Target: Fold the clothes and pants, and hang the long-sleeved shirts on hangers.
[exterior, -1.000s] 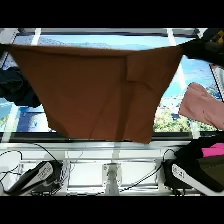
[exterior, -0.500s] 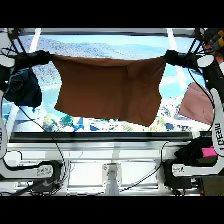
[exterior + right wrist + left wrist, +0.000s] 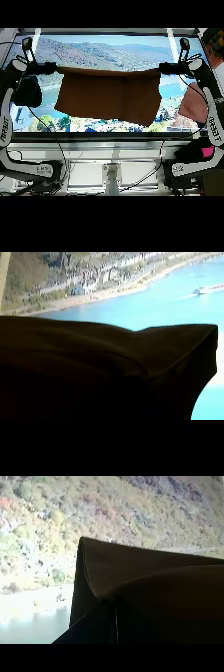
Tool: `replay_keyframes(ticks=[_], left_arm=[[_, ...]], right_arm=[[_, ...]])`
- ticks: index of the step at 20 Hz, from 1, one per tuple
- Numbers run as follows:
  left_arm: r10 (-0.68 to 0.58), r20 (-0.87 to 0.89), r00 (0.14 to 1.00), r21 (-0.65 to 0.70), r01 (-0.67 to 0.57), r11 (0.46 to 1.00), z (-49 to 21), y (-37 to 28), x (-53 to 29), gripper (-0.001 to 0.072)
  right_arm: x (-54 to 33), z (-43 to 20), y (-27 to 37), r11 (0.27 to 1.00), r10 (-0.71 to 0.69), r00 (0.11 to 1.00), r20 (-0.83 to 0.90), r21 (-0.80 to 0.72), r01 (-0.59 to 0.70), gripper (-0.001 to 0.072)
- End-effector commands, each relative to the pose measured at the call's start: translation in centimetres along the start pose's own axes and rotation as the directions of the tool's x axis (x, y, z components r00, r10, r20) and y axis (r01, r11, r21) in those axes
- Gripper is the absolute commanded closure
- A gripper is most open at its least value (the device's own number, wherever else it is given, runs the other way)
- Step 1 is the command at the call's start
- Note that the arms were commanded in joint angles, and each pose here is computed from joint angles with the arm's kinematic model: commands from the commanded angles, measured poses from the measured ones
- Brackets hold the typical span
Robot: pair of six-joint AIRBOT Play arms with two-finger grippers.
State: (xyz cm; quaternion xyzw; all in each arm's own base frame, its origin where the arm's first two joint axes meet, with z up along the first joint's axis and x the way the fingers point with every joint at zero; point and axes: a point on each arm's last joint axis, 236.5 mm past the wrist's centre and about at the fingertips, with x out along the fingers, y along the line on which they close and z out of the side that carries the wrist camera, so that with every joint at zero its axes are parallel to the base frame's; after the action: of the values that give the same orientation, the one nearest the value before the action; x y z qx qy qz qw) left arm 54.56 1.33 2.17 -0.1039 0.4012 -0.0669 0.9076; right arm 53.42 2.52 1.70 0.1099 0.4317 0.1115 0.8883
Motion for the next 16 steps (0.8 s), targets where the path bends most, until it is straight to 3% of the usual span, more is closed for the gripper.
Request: replay_keyframes(ticks=[1,6,14,15,16], left_arm=[[0.048,-0.185,0.982,-0.052,-0.058,0.997,-4.7,1.8,0.6,0.0691],[0.001,-0.380,0.925,-0.080,-0.034,0.996,-10.4,1.7,2.3,0.0690],[-0.001,-0.394,0.919,-0.087,-0.037,0.996,-11.1,2.0,3.0,0.0688],[-0.001,-0.394,0.919,-0.086,-0.036,0.996,-11.1,2.0,3.0,0.0676],[-0.001,-0.394,0.919,-0.086,-0.036,0.996,-11.1,2.0,3.0,0.0558]], right_arm=[[-0.1,-4.9,-1.0,0.999,-0.037,0.979,-0.201,-0.005,0.037,0.0699],[-0.1,-8.2,-2.4,0.996,-0.078,0.941,-0.330,0.006,0.085,0.0698],[1.2,-13.5,-2.9,0.994,-0.061,0.897,-0.438,0.056,0.095,0.0675],[1.2,-13.4,-2.9,0.994,-0.061,0.898,-0.436,0.056,0.095,0.0530],[1.2,-13.4,-2.8,0.994,-0.061,0.899,-0.435,0.056,0.095,0.0314]])
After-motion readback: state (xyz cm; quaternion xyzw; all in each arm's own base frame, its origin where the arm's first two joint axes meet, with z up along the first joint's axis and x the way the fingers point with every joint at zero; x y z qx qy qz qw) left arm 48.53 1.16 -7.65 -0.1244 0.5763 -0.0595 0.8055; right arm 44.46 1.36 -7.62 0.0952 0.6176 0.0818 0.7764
